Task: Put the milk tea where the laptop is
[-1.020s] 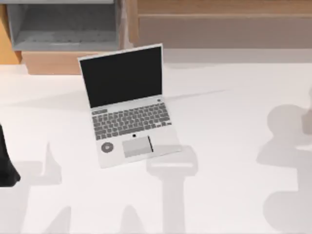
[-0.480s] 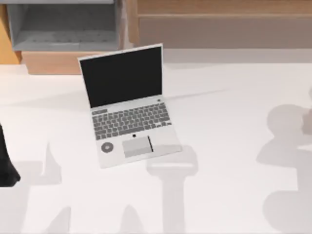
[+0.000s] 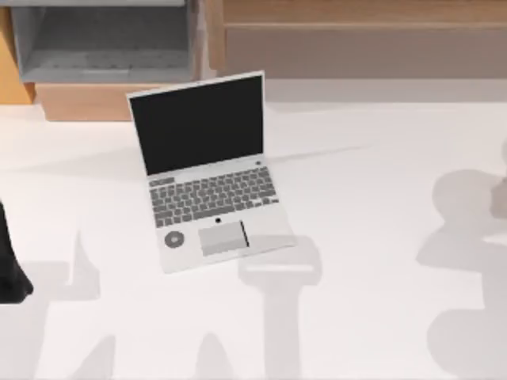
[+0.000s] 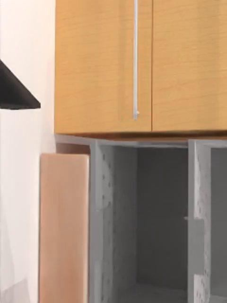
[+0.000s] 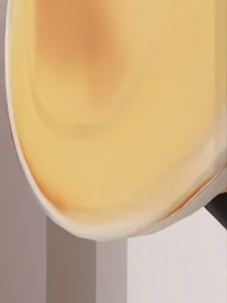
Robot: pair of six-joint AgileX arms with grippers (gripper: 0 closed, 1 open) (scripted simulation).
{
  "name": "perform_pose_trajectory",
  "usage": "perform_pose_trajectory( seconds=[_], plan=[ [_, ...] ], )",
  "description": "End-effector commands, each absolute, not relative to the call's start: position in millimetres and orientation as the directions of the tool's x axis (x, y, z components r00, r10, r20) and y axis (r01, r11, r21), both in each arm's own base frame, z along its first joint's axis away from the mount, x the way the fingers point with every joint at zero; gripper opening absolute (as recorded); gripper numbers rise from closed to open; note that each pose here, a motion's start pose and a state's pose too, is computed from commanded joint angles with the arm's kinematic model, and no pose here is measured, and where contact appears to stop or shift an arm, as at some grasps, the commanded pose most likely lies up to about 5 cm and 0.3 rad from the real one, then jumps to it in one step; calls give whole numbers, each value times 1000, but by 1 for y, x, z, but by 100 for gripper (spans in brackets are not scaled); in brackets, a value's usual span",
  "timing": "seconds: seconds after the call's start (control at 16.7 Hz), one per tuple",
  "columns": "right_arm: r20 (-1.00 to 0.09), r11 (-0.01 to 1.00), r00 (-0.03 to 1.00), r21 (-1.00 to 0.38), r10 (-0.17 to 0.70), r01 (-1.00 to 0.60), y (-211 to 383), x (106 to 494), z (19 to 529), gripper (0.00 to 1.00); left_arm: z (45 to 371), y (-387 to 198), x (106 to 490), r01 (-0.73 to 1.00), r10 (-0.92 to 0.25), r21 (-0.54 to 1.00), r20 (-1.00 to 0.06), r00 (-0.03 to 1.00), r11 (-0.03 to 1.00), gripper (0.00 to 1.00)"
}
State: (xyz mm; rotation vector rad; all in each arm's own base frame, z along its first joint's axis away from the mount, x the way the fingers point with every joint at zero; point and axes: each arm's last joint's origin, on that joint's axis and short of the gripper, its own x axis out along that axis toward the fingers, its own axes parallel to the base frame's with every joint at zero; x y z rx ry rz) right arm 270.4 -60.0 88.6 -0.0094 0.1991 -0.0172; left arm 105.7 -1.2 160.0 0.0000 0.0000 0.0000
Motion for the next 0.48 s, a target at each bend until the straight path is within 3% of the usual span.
perform_pose_trajectory(
  seconds=[0.48],
  plan=[
    [-199,1000,980,-9,-19,17,-60,270,95,0,160,-1,106,0,0,0,0,1000,1000,100]
  ],
)
